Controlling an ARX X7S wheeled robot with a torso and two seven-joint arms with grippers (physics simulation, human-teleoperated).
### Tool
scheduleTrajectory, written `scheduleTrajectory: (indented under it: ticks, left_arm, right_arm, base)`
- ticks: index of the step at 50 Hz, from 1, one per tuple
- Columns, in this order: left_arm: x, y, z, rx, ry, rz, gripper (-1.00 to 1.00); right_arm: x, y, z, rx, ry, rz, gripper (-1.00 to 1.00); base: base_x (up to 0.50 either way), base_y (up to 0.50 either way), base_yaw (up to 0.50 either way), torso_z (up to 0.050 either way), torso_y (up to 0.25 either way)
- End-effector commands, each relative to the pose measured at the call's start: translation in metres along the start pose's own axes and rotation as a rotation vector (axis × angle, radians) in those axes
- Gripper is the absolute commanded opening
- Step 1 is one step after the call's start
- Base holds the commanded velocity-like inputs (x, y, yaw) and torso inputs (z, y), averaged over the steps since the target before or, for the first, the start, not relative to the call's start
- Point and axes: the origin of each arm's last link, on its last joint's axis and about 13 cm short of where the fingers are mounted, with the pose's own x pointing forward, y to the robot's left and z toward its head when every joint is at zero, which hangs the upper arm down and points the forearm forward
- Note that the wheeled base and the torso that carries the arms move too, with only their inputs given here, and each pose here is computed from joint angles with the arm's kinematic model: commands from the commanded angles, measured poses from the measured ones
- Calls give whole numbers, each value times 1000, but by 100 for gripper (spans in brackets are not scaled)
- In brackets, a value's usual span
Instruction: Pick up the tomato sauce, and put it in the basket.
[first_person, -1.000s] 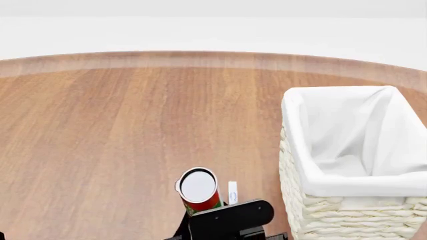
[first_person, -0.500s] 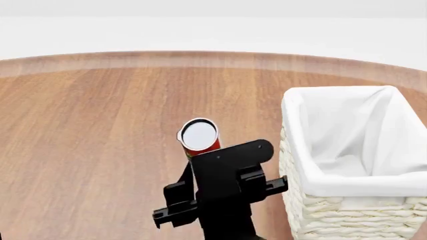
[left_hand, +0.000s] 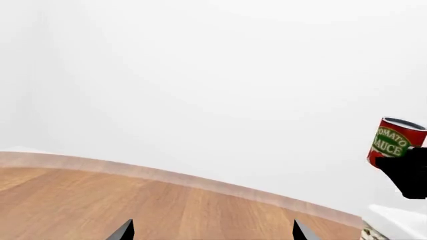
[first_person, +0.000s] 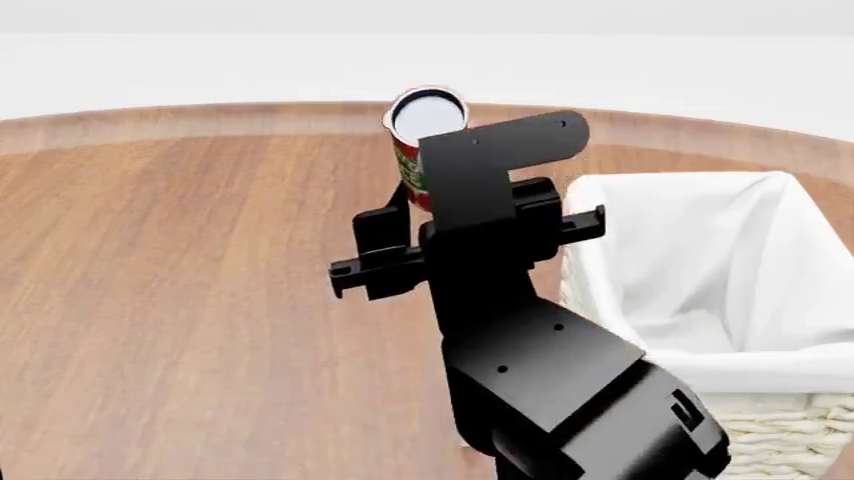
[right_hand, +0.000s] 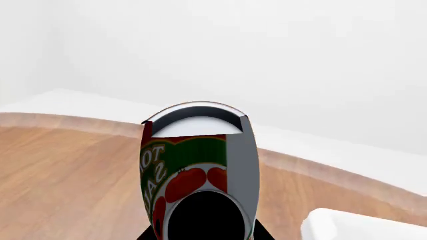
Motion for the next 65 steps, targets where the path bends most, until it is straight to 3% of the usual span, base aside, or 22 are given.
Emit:
scheduleTrajectory:
  ticks: [1, 14, 25, 37, 49, 56, 58, 65]
  left_arm:
    - [0, 0, 0, -3, 2, -1, 100]
    - [-1, 0, -1, -4, 4, -1, 100]
    - [-2, 0, -2, -9, 6, -4, 100]
    - [-2, 0, -3, -9, 7, -2, 100]
    - [-3, 1, -2, -7, 4, 2, 100]
    - [-3, 2, -3, -8, 7, 5, 100]
    - [-3, 2, -2, -7, 5, 7, 100]
    - [-4, 0, -2, -8, 7, 5, 100]
  right_arm:
    - [19, -19, 47, -22, -59, -24, -100]
    - [37, -52, 72, 23, -31, -92, -100]
    - [44, -86, 86, -9, 22, -203, -100]
    - [54, -118, 73, 7, 118, -311, -100]
    - [62, -131, 57, 22, 211, -355, -100]
    - [57, -135, 40, 55, 324, -361, -100]
    - [55, -136, 37, 31, 361, -356, -100]
    - [52, -137, 42, 72, 412, -361, -100]
  base:
    - [0, 0, 0, 0, 0]
    - [0, 0, 0, 0, 0]
    - [0, 0, 0, 0, 0]
    - [0, 0, 0, 0, 1]
    - [0, 0, 0, 0, 0]
    - [0, 0, 0, 0, 0]
    - [0, 0, 0, 0, 0]
    - [0, 0, 0, 0, 0]
